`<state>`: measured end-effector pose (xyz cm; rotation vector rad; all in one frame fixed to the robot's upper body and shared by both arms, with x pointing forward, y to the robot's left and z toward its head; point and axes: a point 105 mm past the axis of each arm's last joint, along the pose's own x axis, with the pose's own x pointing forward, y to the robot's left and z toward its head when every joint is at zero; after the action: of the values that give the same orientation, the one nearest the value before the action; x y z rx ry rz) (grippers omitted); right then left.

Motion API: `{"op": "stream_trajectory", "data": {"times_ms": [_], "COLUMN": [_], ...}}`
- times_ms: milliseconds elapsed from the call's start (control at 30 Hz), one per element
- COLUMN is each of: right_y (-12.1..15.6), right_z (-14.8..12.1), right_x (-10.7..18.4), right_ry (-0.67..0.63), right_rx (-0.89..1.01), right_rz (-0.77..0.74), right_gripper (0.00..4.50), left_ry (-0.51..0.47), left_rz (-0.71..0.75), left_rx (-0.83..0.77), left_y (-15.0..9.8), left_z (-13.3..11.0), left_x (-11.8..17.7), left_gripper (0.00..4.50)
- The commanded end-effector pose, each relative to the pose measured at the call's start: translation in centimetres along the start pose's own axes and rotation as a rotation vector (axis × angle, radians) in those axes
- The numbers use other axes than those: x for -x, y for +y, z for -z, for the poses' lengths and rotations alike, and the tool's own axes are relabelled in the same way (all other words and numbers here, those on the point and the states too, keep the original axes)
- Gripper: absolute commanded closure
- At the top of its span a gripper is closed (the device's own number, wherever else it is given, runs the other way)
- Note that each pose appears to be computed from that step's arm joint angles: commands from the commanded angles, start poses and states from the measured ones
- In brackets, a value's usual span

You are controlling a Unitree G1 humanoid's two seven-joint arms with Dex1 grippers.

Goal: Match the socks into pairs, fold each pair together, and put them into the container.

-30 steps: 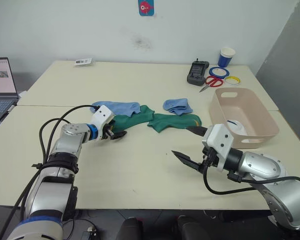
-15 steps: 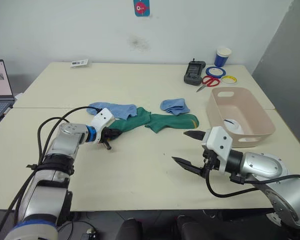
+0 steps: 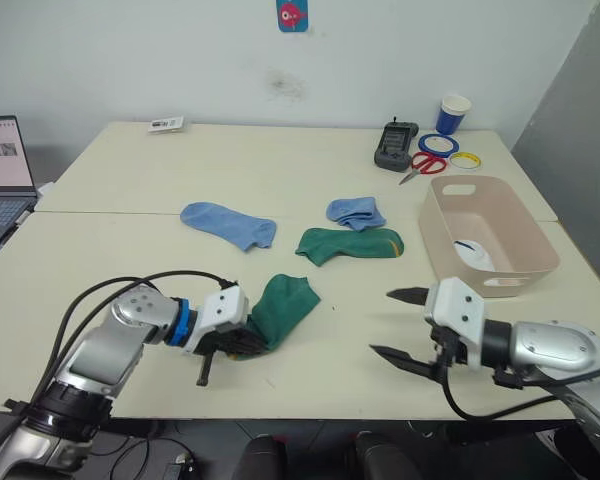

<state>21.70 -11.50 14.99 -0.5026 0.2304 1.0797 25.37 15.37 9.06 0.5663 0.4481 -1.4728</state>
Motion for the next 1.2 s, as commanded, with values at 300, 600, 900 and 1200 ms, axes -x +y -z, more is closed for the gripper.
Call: {"op": "stream_trajectory", "data": {"times_ms": [300, 600, 900, 1200], "right_y": [0.5, 0.8, 0.6, -1.6], "right_z": [-2.0, -3.1, -3.7, -2.7], "right_x": [-0.3, -2.0, -3.6, -5.8], "right_ry": [-0.065, -0.125, -0.161, -0.098], "right_rx": [0.098, 0.11, 0.123, 0.191], "right_rz": [-0.011, -0.047, -0.069, 0.01], "right_gripper": [0.0, 0.0, 0.0, 0.0], "left_ry": [0.009, 0.015, 0.14, 0.082], "left_rz": [-0.141, -0.264, -0.345, -0.346], "left_rx": [-0.053, -0.037, -0.23, -0.351], "left_y": [0.7, 0.2, 1.2, 2.8], "left_z": [0.8, 1.1, 4.3, 3.6], "left_x": [1.6, 5.1, 8.0, 5.1], "left_gripper": [4.47, 2.84, 0.91, 1.08]}}
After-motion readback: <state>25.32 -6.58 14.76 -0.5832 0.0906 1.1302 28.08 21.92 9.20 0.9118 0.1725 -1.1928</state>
